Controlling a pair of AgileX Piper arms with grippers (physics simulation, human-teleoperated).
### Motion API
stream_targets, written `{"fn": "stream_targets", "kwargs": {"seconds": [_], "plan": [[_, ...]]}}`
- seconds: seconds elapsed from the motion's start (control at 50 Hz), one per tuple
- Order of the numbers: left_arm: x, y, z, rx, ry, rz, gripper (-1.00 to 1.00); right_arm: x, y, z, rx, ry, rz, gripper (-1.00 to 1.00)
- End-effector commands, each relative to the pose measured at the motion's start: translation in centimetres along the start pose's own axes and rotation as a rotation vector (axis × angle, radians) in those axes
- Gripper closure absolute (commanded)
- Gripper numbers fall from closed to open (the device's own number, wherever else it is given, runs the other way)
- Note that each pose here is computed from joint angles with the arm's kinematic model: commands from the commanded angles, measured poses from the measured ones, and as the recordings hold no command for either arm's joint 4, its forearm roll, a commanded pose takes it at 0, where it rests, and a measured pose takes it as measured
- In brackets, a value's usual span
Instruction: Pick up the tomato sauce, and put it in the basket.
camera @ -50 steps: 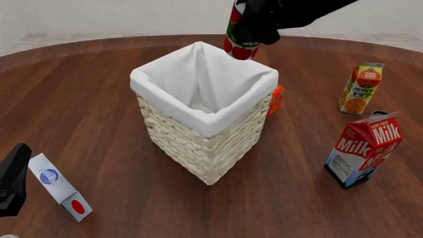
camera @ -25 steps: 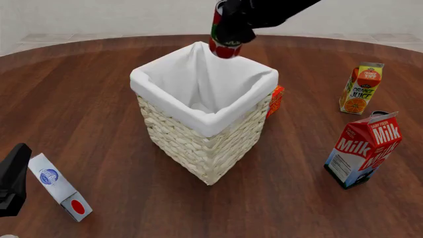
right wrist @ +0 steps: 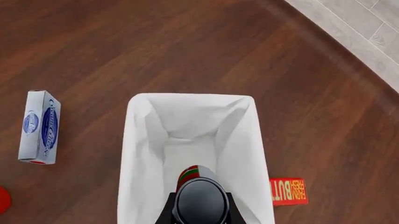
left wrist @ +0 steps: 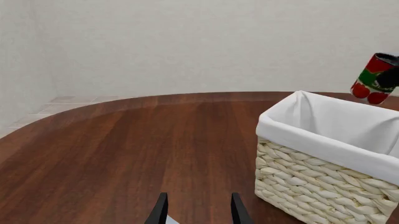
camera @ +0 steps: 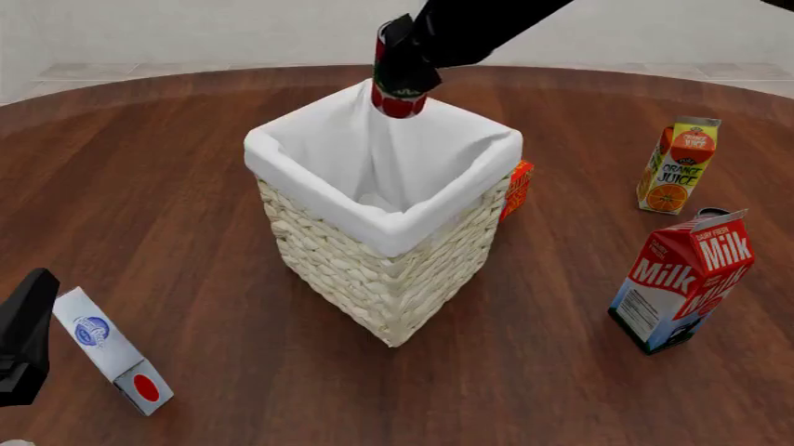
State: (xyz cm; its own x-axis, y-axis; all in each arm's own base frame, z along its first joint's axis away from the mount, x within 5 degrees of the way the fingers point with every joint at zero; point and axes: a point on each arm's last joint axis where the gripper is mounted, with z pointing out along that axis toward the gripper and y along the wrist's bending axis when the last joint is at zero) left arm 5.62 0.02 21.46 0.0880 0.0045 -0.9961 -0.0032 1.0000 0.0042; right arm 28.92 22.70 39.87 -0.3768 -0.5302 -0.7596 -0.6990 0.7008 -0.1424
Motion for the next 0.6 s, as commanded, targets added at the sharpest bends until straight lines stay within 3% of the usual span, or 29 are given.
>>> {"fn": "stream_targets", "kwargs": {"seconds": [0.02, 0.6], "plan": [[0.0, 0.0, 0.0, 0.000, 0.000, 0.000, -1.00, -0.2, 0.0, 1.6, -0.002, 0.008, 0.017, 1.00], [0.0, 0.0, 0.0, 0.000, 0.000, 0.000, -1.00, -0.1, -0.1, 4.6, -0.006, 0.038, 0.014, 1.00]]}}
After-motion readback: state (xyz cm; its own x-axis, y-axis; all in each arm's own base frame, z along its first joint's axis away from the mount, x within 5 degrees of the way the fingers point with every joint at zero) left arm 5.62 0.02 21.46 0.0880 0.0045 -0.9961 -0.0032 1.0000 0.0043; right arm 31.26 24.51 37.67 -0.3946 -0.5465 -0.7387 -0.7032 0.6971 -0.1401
